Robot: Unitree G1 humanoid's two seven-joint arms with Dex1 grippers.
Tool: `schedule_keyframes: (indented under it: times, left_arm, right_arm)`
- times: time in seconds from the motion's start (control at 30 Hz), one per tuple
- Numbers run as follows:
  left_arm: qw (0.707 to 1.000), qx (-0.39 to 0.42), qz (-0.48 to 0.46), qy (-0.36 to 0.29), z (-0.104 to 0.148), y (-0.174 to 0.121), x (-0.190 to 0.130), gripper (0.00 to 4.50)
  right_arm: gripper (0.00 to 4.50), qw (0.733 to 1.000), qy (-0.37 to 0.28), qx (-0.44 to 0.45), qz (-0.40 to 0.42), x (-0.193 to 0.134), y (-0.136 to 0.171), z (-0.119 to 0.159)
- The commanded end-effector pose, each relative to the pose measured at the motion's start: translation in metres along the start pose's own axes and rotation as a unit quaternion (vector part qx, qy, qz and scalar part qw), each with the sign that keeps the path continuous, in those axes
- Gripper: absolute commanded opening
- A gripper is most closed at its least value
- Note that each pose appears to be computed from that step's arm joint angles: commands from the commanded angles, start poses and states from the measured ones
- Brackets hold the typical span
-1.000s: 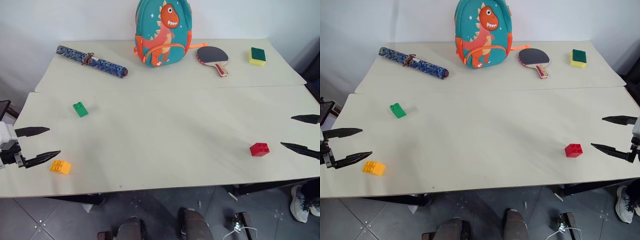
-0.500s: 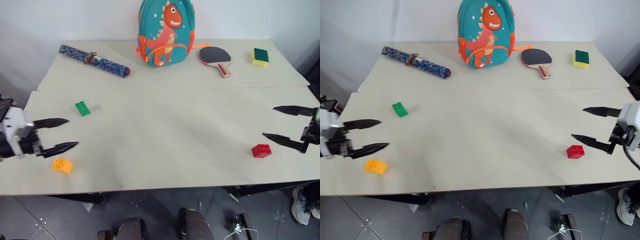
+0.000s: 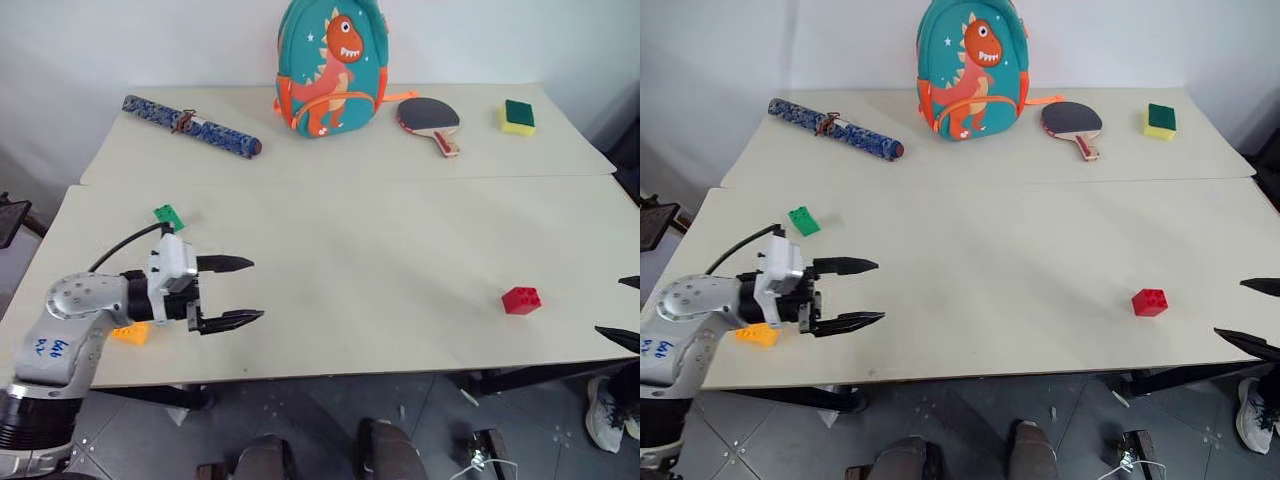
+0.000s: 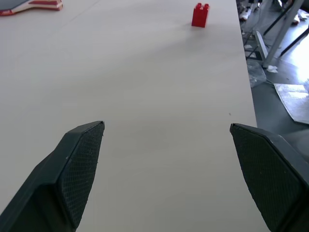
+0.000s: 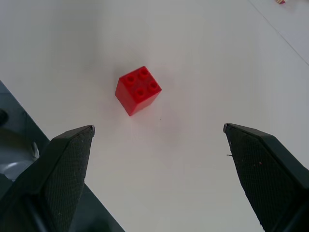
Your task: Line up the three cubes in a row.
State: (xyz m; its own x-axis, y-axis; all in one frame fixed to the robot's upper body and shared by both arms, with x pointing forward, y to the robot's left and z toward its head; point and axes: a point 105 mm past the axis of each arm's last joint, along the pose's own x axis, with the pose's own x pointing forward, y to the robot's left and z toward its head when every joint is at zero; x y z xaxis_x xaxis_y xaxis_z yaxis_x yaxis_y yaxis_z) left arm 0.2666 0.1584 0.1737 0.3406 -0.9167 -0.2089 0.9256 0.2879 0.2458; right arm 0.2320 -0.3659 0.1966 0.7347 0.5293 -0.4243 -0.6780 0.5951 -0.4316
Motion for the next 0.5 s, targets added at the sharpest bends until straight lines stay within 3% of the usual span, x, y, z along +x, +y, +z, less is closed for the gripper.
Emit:
schedule_keyframes:
  times: [0.03,0.13,0.5]
  left_arm:
    - [1.0,0.016,-0.009,-0.008,0.012,-0.008,0.006,4.45]
    - [1.0,0.018,-0.011,-0.008,0.015,-0.01,0.007,4.45]
    - [0.999,0.034,-0.04,-0.006,0.023,-0.012,0.019,4.45]
  right_arm:
    - [4.5,0.998,-0.008,-0.005,0.057,0.021,0.011,0.018]
    - [4.5,0.996,0.05,-0.005,0.07,0.04,0.011,0.007]
    - [4.5,0.98,0.123,-0.081,0.133,0.083,-0.006,-0.019]
